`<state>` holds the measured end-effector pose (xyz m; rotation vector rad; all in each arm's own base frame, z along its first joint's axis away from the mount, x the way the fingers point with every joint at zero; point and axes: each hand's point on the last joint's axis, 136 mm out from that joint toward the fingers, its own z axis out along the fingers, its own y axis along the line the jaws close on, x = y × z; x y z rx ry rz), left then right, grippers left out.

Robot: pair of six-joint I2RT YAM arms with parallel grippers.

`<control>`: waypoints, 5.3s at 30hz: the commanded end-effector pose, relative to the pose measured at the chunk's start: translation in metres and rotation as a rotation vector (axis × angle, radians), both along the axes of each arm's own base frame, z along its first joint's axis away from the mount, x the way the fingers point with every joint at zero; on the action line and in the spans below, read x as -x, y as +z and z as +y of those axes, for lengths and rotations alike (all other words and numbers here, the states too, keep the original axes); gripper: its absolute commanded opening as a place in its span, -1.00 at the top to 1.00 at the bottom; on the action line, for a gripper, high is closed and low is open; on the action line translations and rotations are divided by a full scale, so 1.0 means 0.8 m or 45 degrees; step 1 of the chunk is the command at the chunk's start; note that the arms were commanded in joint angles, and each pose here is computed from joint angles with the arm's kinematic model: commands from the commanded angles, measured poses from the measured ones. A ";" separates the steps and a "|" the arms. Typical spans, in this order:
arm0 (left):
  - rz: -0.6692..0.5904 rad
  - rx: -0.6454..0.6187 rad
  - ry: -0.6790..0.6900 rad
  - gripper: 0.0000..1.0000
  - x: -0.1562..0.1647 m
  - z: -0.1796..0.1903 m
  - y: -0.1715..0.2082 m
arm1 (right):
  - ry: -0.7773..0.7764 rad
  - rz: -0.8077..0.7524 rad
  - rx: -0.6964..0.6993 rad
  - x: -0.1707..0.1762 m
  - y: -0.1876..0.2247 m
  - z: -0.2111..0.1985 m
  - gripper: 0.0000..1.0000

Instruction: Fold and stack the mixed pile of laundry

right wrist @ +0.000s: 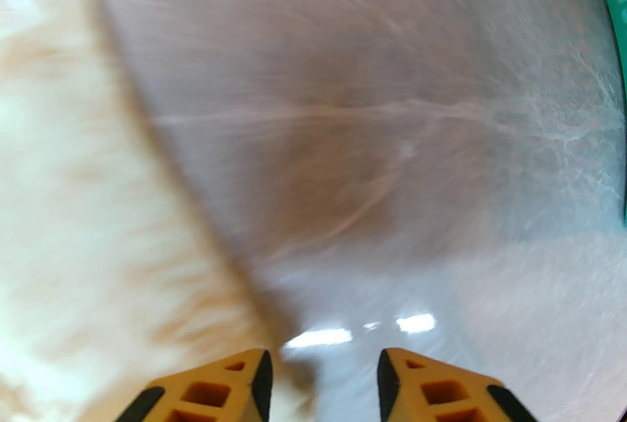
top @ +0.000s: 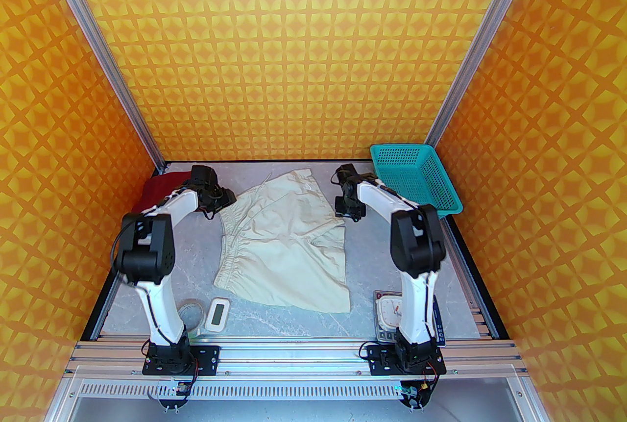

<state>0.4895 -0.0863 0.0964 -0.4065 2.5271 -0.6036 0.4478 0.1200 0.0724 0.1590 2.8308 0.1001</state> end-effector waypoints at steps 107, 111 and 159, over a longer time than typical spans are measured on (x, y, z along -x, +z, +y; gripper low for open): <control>0.391 -0.081 0.124 -0.37 0.314 0.045 -0.062 | -0.199 0.486 -0.758 0.409 -0.045 0.063 0.09; 0.392 -0.083 0.123 -0.38 0.314 0.045 -0.061 | -0.193 0.494 -0.745 0.406 -0.054 0.074 0.11; 0.150 0.062 0.061 1.00 0.302 0.008 0.005 | -0.172 0.080 -0.371 0.333 0.048 0.026 0.98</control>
